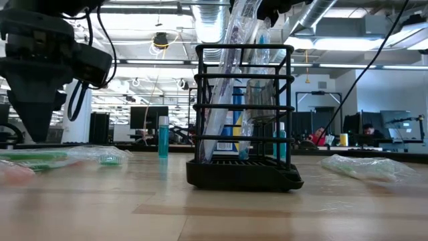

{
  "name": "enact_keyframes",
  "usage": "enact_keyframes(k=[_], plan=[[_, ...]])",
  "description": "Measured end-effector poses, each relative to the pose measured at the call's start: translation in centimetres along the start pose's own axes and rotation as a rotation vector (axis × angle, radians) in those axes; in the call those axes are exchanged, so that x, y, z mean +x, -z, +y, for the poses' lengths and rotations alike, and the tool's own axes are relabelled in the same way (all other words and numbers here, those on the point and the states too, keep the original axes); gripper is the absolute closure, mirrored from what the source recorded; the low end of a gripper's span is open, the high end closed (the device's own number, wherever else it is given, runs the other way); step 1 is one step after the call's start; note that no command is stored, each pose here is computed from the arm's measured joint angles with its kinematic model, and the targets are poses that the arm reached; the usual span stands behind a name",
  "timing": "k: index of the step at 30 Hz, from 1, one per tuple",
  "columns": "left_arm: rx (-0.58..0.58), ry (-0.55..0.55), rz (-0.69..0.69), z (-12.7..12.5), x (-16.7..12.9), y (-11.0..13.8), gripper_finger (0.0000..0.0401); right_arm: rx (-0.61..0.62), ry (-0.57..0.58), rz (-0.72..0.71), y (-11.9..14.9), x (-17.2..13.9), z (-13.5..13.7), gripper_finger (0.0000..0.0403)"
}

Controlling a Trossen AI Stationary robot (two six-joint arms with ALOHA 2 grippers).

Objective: Pick & Place toothbrushing station
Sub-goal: Put the left green toothbrush into the black mesh organizer

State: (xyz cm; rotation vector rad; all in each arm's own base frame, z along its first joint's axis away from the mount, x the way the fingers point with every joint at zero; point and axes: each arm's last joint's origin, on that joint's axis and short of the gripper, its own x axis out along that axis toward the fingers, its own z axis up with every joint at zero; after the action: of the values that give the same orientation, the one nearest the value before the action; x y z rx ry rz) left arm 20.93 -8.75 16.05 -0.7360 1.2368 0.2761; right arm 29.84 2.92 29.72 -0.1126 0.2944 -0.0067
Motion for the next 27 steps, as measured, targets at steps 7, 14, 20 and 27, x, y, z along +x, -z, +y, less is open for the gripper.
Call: enact_keyframes(k=[7,14,20,27], plan=[[0.007,-0.019,0.000,0.0,0.4,0.2,0.0295,0.000,0.000,0.001,0.0,0.0,0.0,0.0290],[0.005,-0.035,0.031,0.3,1.5,0.4,0.0295,0.000,0.000,0.001,0.0,0.0,0.0,0.0290],[0.006,-0.018,0.015,0.1,1.5,0.3,0.0295,0.000,0.000,0.000,0.0,0.0,0.0,0.0290],[0.018,-0.022,0.034,-0.1,2.4,0.5,0.0295,0.000,0.000,0.001,0.0,0.0,0.0,0.0290]])
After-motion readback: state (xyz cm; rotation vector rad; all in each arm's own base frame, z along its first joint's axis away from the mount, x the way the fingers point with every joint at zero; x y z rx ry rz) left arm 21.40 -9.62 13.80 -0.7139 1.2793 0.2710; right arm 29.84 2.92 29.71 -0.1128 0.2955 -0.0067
